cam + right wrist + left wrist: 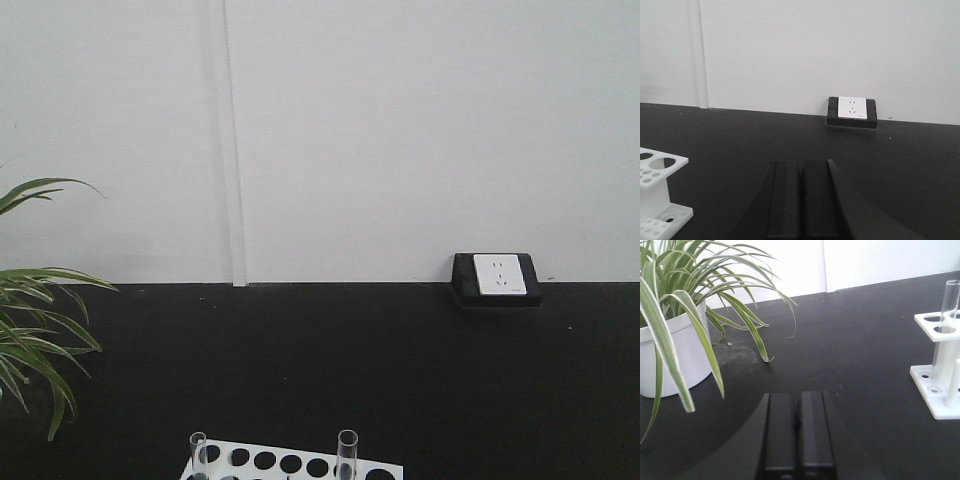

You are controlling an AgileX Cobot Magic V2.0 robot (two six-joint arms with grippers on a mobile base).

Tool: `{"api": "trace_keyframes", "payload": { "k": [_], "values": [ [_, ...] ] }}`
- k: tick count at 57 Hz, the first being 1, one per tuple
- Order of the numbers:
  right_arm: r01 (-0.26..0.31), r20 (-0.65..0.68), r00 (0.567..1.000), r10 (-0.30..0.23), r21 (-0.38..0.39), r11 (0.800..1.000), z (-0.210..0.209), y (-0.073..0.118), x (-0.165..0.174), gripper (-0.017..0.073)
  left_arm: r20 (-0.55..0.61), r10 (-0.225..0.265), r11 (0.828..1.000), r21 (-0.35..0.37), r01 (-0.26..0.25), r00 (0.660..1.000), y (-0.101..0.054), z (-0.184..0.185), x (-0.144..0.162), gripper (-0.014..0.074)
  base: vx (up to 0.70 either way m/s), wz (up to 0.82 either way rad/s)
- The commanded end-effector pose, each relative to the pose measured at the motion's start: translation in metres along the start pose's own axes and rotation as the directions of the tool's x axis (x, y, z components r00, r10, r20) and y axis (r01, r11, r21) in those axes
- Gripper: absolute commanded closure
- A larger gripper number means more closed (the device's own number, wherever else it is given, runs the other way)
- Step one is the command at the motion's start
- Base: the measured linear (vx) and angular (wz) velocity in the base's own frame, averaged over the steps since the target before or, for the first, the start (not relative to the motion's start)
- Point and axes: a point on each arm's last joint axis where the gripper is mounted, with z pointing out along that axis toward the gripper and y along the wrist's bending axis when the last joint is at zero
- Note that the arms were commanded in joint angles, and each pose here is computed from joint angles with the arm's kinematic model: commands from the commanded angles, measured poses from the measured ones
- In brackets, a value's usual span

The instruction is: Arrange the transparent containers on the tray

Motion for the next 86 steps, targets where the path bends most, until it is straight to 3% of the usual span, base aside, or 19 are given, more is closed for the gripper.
{"api": "trace_keyframes", "payload": {
  "k": [1, 36, 54, 57, 64, 82, 86],
  "values": [
    [0.014, 0.08, 0.997, -0.015, 0.012, 1.0, -0.001, -0.001, -0.005, 0.0571, 0.061, 0.0, 1.0, 0.014, -0.001, 0.998, -0.002, 0.001, 0.004, 0.0601, 0.0, 0.0],
    [0.014, 0.094, 0.995, -0.015, 0.013, 1.0, -0.001, -0.001, -0.006, 0.0571, 0.062, 0.0, 1.0, 0.014, -0.001, 0.998, -0.002, 0.001, 0.004, 0.0601, 0.0, 0.0],
    [0.013, 0.117, 0.993, -0.015, 0.014, 1.0, -0.001, -0.001, -0.008, 0.0571, 0.142, 0.004, 1.0, 0.028, -0.008, 0.99, -0.003, 0.0, -0.004, 0.0601, 0.0, 0.0],
    [0.004, 0.132, 0.991, -0.006, 0.014, 1.0, -0.001, -0.001, -0.01, 0.0571, 0.181, -0.015, 0.999, 0.039, 0.008, 0.983, -0.004, 0.0, -0.008, 0.0601, 0.0, 0.0],
    [0.004, 0.156, 0.988, -0.006, 0.015, 1.0, -0.001, -0.001, -0.012, 0.0571, 0.256, -0.115, 0.992, 0.08, 0.097, 0.96, -0.005, -0.002, -0.015, 0.0601, 0.0, 0.0],
    [-0.004, 0.245, 0.969, -0.001, 0.019, 1.0, -0.003, -0.001, -0.02, 0.0571, 0.366, -0.121, 0.99, 0.11, 0.087, 0.923, -0.007, -0.006, -0.026, 0.0601, 0.0, 0.0],
    [-0.017, 0.28, 0.96, 0.011, 0.02, 1.0, -0.004, -0.002, -0.025, 0.0571, 0.385, -0.155, 0.986, 0.125, 0.115, 0.91, -0.007, -0.007, -0.029, 0.0601, 0.0, 0.0]
  ]
}}
